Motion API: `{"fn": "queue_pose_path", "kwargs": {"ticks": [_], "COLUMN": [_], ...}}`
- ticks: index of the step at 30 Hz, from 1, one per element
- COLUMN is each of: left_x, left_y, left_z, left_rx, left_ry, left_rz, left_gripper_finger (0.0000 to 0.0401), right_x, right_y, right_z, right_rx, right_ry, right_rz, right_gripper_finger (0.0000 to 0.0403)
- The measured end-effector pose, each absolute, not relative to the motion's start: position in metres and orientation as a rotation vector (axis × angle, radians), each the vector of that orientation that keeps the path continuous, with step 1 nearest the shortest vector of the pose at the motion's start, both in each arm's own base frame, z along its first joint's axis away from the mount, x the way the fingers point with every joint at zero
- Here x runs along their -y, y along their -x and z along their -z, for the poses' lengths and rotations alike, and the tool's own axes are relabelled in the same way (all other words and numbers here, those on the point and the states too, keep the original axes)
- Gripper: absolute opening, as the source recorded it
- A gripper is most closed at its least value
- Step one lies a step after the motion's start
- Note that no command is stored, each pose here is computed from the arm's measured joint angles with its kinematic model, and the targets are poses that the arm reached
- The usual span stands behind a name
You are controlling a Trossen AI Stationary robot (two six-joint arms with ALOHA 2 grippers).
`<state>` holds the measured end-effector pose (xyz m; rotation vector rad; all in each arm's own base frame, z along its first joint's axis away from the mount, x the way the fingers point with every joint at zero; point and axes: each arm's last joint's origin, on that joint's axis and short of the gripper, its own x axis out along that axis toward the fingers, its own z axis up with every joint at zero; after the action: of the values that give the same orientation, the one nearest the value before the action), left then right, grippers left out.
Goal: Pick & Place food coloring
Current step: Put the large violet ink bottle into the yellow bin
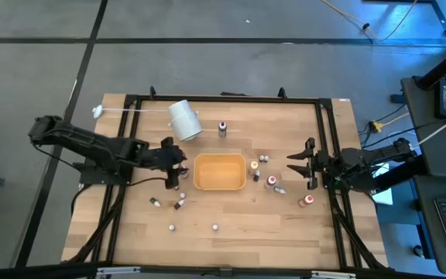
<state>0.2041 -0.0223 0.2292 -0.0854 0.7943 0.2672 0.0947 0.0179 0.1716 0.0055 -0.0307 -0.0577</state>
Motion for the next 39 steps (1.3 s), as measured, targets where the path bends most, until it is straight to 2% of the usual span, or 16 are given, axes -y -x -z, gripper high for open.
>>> {"fn": "queue_pose_path", "kwargs": {"ticks": [9,26,30,36,39], "left_x": [0.010,0.010,0.010,0.010,0.010], "left_y": [-0.213,-0.216,-0.216,-0.216,-0.216], "left_z": [-0.213,-0.199,-0.199,-0.200,-0.200], "left_rx": [-0.944,-1.057,-1.057,-1.055,-1.055], "left_ry": [0.212,0.148,0.147,0.119,0.118], "left_rz": [-0.257,-0.216,-0.215,-0.198,-0.198], "left_gripper_finger": [0.0184,0.0183,0.0167,0.0119,0.0117], "right_x": [-0.018,-0.018,-0.018,-0.018,-0.018], "right_y": [-0.095,-0.095,-0.095,-0.095,-0.095], "right_z": [-0.172,-0.172,-0.172,-0.172,-0.172], "right_rx": [0.029,0.029,0.028,0.028,0.028], "right_ry": [-0.003,-0.001,0.022,0.029,0.039], "right_rz": [0.058,0.059,0.060,0.060,0.060], "right_gripper_finger": [0.0153,0.0153,0.0153,0.0153,0.0153]}}
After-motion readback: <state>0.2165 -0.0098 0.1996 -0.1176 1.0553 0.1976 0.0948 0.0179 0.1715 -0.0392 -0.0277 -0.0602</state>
